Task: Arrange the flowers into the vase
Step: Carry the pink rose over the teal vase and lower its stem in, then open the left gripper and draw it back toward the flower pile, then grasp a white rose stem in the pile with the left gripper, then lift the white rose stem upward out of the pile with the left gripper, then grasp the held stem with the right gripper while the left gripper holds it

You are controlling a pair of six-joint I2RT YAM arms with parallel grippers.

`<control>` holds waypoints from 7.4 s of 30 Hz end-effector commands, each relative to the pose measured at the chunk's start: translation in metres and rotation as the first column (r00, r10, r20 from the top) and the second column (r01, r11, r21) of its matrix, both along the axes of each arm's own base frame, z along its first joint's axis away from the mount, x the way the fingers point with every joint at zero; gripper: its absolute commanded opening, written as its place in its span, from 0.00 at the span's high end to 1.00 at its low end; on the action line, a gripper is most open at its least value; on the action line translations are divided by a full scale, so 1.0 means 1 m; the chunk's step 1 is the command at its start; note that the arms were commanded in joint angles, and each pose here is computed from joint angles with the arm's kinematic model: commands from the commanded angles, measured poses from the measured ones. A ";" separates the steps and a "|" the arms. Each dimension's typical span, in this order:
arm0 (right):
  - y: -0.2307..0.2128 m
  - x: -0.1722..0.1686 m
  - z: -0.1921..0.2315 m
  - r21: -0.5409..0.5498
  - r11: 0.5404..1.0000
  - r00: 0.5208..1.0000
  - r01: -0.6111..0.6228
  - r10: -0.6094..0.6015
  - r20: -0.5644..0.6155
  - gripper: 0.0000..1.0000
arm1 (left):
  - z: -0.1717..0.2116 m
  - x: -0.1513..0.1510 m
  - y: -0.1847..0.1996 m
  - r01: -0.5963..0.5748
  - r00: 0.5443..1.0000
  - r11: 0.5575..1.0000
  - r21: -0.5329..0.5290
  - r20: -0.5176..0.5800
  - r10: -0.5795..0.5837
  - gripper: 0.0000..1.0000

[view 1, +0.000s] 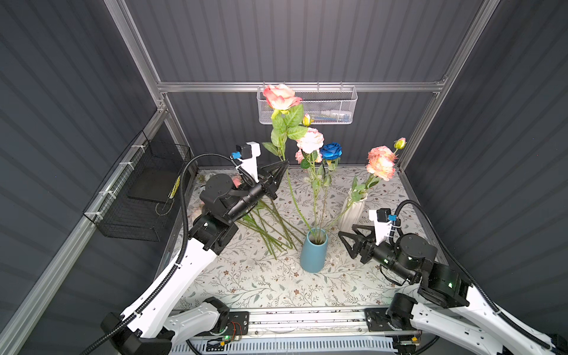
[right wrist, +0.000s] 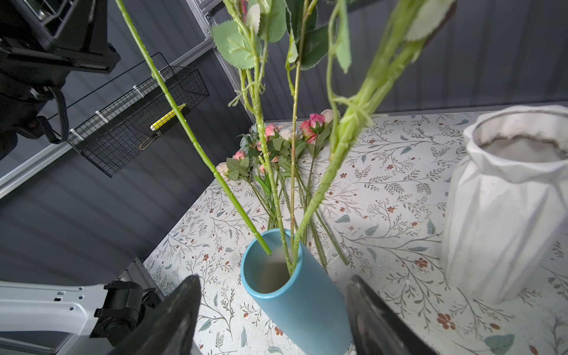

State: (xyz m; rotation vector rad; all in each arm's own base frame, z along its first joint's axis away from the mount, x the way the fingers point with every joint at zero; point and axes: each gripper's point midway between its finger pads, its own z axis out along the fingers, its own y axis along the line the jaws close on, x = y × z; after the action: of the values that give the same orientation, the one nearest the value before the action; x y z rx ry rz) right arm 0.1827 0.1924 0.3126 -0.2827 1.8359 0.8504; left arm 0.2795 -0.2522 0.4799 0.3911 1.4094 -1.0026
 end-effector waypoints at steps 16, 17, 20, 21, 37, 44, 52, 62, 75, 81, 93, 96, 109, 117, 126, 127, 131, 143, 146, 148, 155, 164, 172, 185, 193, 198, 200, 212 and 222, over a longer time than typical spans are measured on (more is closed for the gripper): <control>-0.004 0.000 0.002 0.012 1.000 1.000 0.014 -0.014 0.010 0.24 | -0.068 -0.037 -0.042 0.073 0.997 0.993 0.097 -0.047 -0.069 0.69; -0.004 0.000 0.003 0.014 1.000 1.000 0.014 -0.014 0.010 0.23 | -0.069 -0.038 -0.041 0.073 0.996 0.993 0.093 -0.052 -0.069 0.66; -0.005 0.000 0.002 0.018 1.000 1.000 0.015 -0.015 0.012 0.23 | -0.068 -0.042 -0.036 0.068 0.996 0.994 0.085 -0.058 -0.064 0.54; -0.005 0.000 0.002 0.019 1.000 1.000 0.016 -0.016 0.012 0.23 | -0.068 -0.044 -0.035 0.070 0.996 0.994 0.084 -0.057 -0.065 0.49; -0.006 -0.001 0.000 0.025 1.000 1.000 0.019 -0.019 0.010 0.22 | -0.088 -0.058 -0.017 0.071 0.990 0.988 0.134 -0.131 -0.053 0.13; -0.004 -0.001 0.001 0.020 1.000 1.000 0.012 -0.012 0.007 0.22 | -0.100 -0.042 -0.039 0.085 0.989 0.978 0.189 -0.136 -0.060 0.27; -0.011 -0.003 0.003 0.021 1.000 1.000 0.023 -0.024 0.012 0.22 | -0.109 -0.040 -0.049 0.122 0.984 0.972 0.199 -0.151 -0.092 0.77; -0.009 -0.002 0.000 0.016 1.000 1.000 0.022 -0.022 0.010 0.22 | -0.132 -0.046 -0.056 0.181 0.969 0.963 0.199 -0.204 -0.140 1.00; -0.009 -0.001 -0.002 0.020 0.999 1.000 0.025 -0.025 0.004 0.22 | -0.158 -0.053 -0.062 0.233 0.949 0.943 0.236 -0.268 -0.168 0.89; -0.008 -0.002 -0.002 0.023 0.999 1.000 0.023 -0.023 0.003 0.22 | -0.147 -0.056 -0.054 0.211 0.958 0.950 0.230 -0.244 -0.153 0.35; -0.010 -0.004 -0.001 0.039 0.999 1.000 0.020 -0.020 0.005 0.21 | -0.097 -0.076 0.007 0.038 0.996 0.990 0.139 -0.087 -0.026 0.03; -0.010 -0.004 -0.002 0.041 0.999 1.000 0.018 -0.018 0.004 0.21 | -0.110 -0.066 0.034 -0.105 0.986 0.980 0.167 -0.113 0.125 0.03; -0.007 -0.007 0.000 0.052 0.999 1.000 -0.005 0.004 0.010 0.22 | -0.222 0.002 0.115 -0.422 0.744 0.840 0.341 -0.400 0.536 0.09; -0.009 -0.010 0.000 0.066 0.998 1.000 -0.006 0.006 0.009 0.22 | -0.284 0.068 0.131 -0.415 0.602 0.863 0.287 -0.624 0.497 0.24; -0.019 -0.012 0.000 0.062 0.998 1.000 0.014 -0.015 0.016 0.22 | -0.366 0.113 0.147 -0.410 0.399 0.795 0.447 -0.696 0.597 0.45; -0.019 -0.012 0.000 0.058 0.998 1.000 0.015 -0.015 0.016 0.22 | -0.370 0.118 0.142 -0.387 0.414 0.805 0.450 -0.696 0.587 0.46; -0.019 -0.011 -0.002 0.048 0.999 1.000 0.017 -0.018 0.015 0.22 | -0.392 0.131 0.134 -0.317 0.397 0.810 0.493 -0.706 0.586 0.48; -0.014 -0.008 -0.004 0.023 1.000 1.000 0.011 -0.012 0.016 0.22 | -0.380 0.164 0.109 -0.345 0.485 0.877 0.334 -0.737 0.471 0.50; -0.014 -0.007 -0.006 0.020 1.000 1.000 0.015 -0.016 0.015 0.21 | -0.373 0.176 0.104 -0.359 0.499 0.883 0.303 -0.736 0.456 0.50; -0.015 -0.008 -0.006 0.019 1.000 1.000 0.017 -0.018 0.015 0.21 | -0.374 0.184 0.103 -0.362 0.492 0.882 0.301 -0.742 0.455 0.50; -0.019 -0.007 -0.009 0.013 0.999 0.999 0.034 -0.034 0.014 0.21 | -0.384 0.204 0.106 -0.376 0.451 0.852 0.363 -0.731 0.511 0.57; -0.020 -0.006 -0.011 0.009 0.999 0.999 0.041 -0.041 0.014 0.21 | -0.412 0.202 0.119 -0.379 0.353 0.795 0.474 -0.720 0.598 0.54; -0.021 -0.006 -0.011 0.008 0.999 0.999 0.045 -0.045 0.013 0.20 | -0.410 0.214 0.121 -0.399 0.359 0.779 0.484 -0.699 0.618 0.87; -0.022 -0.007 -0.013 0.014 0.999 0.999 0.047 -0.047 0.011 0.20 | -0.326 0.177 0.126 -0.435 0.461 0.808 0.396 -0.673 0.578 1.00; -0.024 -0.009 -0.012 0.026 0.999 0.999 0.044 -0.044 0.016 0.20 | -0.285 0.110 0.133 -0.372 0.535 0.843 0.388 -0.653 0.537 1.00; -0.025 -0.011 -0.006 0.030 0.999 0.999 0.037 -0.038 0.027 0.20 | -0.210 0.069 0.132 -0.359 0.678 0.887 0.291 -0.572 0.462 1.00; -0.024 -0.012 -0.002 0.035 0.999 0.999 0.030 -0.031 0.032 0.20 | -0.176 0.052 0.131 -0.355 0.736 0.904 0.238 -0.526 0.427 1.00; 0.022 -0.052 0.050 0.047 0.946 0.943 -0.322 0.316 0.103 0.25 | -0.005 -0.054 0.104 -0.076 0.990 0.996 -0.050 -0.123 0.069 1.00; 0.134 -0.097 0.098 -0.077 0.769 0.761 -0.635 0.640 0.108 0.23 | 0.065 -0.127 0.095 0.160 0.979 0.979 -0.126 0.147 -0.142 1.00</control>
State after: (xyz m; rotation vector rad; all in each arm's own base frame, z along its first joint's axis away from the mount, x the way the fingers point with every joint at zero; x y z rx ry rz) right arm 0.0960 0.2994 0.4068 -0.8929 1.6693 1.2087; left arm 0.1838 -0.1504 0.5180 0.3465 1.3082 -1.1007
